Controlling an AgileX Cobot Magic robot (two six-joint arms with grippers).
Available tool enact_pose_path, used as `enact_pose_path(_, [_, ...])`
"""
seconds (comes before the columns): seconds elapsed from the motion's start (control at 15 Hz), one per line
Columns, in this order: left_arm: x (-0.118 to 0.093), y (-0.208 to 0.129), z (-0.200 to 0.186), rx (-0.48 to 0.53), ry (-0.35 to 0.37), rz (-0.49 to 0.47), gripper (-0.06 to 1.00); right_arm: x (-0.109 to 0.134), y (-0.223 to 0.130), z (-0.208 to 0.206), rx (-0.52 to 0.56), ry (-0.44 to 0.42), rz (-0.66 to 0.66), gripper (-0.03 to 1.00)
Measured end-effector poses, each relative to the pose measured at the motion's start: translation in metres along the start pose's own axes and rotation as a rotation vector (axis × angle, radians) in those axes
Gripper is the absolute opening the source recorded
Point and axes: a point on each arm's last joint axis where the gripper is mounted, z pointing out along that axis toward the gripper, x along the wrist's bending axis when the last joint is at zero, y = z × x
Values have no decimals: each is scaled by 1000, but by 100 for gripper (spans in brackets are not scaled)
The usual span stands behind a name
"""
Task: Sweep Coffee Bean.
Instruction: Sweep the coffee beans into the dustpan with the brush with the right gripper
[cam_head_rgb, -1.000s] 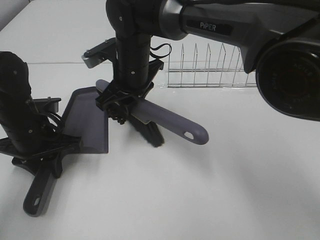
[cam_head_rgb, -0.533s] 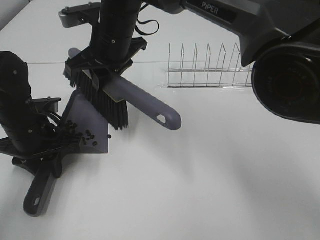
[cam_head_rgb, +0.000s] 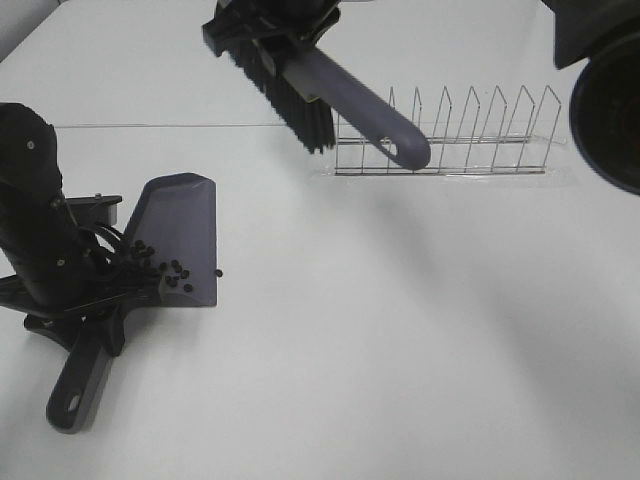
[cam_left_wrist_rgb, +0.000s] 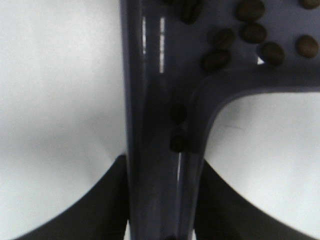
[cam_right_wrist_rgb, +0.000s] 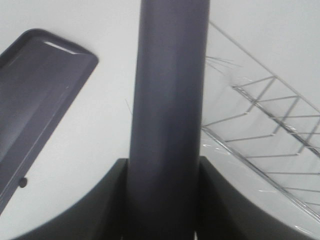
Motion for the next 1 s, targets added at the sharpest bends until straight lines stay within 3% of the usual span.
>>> enact_pose_path(0.27, [0,0,0,0,0,0,34,-76,-5,-18,-28,-4,181,38])
enact_pose_path(0.4, [0,0,0,0,0,0,34,-91,-13,-19,-8,43,241,38])
enact_pose_path(0.53, [0,0,0,0,0,0,34,-80,-24,-9,59,120,258,38])
enact_pose_path(0.6, [0,0,0,0,0,0,34,-55,-40,17,171,179,241,38])
enact_pose_path(0.73, [0,0,0,0,0,0,34,-27,-55,39,267,197,188,38])
enact_pose_path(1.0, [0,0,0,-2,0,0,34,21,-62,68,286,174,125,38])
